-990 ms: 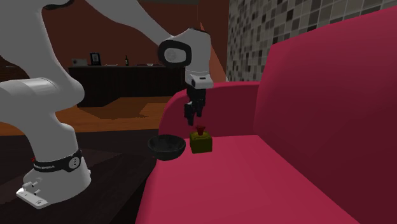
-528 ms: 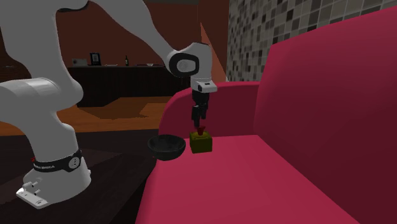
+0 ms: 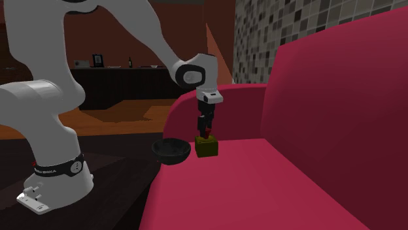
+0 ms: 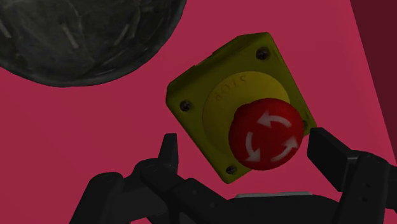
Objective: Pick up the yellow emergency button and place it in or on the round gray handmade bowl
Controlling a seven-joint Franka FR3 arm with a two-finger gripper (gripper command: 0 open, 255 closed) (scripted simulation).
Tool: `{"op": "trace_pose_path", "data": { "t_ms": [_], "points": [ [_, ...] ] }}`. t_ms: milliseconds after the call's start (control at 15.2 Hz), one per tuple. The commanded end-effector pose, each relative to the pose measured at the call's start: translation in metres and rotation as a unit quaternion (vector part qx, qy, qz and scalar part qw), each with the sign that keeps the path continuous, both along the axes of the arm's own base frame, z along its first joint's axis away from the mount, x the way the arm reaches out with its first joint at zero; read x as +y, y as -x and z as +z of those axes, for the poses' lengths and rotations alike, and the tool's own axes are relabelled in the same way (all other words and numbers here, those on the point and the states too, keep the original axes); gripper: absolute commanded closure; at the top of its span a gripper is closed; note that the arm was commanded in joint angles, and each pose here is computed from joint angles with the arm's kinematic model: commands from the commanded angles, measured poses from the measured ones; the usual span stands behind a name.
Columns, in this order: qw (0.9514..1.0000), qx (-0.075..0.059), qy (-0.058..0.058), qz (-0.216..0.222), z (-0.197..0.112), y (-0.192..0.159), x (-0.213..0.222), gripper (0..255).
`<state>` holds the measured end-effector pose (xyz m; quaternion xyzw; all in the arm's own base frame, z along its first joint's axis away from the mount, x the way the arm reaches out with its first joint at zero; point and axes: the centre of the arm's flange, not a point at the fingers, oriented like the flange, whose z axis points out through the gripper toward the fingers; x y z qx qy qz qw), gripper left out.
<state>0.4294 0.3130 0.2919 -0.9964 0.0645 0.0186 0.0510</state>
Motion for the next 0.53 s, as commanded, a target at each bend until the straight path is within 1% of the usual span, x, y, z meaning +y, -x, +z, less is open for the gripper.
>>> {"op": "trace_pose_path", "data": {
  "t_ms": [0, 264, 330, 462],
  "points": [
    [1.0, 0.0, 0.0, 0.0, -0.001, 0.0001, -0.0003, 0],
    [1.0, 0.0, 0.0, 0.0, -0.001, 0.0, -0.0003, 0],
    [1.0, 0.0, 0.0, 0.0, -0.001, 0.0, -0.0003, 255],
    [1.0, 0.0, 0.0, 0.0, -0.0016, -0.0005, -0.0011, 255]
  ]
}}
